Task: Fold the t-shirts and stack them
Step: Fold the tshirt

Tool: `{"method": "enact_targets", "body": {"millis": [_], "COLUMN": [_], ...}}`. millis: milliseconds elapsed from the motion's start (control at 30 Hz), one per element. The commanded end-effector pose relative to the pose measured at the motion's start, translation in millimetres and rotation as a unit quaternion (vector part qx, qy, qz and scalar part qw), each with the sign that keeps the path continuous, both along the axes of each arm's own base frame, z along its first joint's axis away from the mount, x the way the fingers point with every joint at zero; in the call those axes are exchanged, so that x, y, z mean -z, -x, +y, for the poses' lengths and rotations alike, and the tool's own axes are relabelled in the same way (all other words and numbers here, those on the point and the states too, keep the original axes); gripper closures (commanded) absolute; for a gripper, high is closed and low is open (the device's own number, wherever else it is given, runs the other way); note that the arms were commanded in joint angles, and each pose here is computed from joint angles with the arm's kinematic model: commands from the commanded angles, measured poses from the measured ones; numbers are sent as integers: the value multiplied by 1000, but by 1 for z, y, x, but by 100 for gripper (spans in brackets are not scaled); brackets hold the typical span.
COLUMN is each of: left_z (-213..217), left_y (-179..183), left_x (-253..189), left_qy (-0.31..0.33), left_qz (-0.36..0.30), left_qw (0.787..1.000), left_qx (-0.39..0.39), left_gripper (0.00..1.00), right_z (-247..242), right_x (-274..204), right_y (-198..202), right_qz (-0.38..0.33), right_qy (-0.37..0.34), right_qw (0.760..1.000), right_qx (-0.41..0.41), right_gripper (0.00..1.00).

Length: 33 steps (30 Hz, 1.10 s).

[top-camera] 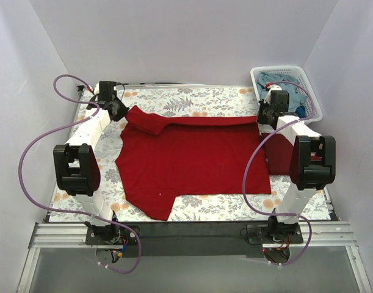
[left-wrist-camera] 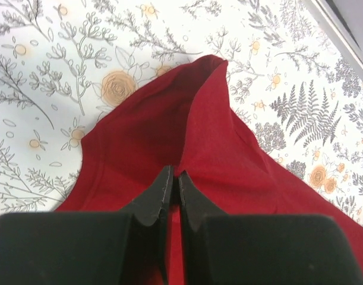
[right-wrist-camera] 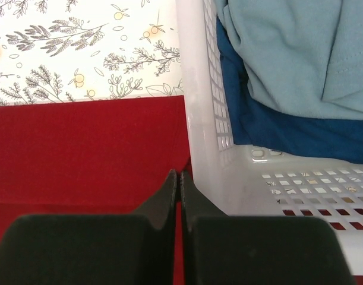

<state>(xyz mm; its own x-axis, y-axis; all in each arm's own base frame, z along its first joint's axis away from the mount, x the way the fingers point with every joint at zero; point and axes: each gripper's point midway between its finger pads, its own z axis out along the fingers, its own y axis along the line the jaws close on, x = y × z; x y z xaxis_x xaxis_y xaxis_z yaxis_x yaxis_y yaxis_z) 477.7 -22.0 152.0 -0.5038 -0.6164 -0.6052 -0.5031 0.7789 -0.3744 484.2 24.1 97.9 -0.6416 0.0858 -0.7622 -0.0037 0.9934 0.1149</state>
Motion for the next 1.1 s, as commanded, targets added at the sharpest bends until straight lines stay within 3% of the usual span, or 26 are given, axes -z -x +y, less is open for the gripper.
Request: {"method": "enact_targets", "body": {"millis": [0,333,567,700,1067], "left_z": [3,-14,-9,-10,-32], "left_y": [19,33,37,39,64], "left_x": [0,71,52,41,17], "left_qy": [9,51,39,39,103], "left_qz": [12,85,67,61,40], "left_qw": [1000,995,997,997,994], "left_qx": [-9,4,3,7,23], "left_gripper": [100,100,100,100,100], "right_z": [-9,4,3,6,5], "right_x": [-5,44,51,40,-6], "right_y": [5,11,12,14,31], "right_qz": [-6,50,61,57,20], "right_qy": [5,-23,-23,-30,18], "right_qw": [1000,998,998,998,999], "right_qx": [16,-6,3,2,40], "right_gripper": [99,97,79,61,44]}}
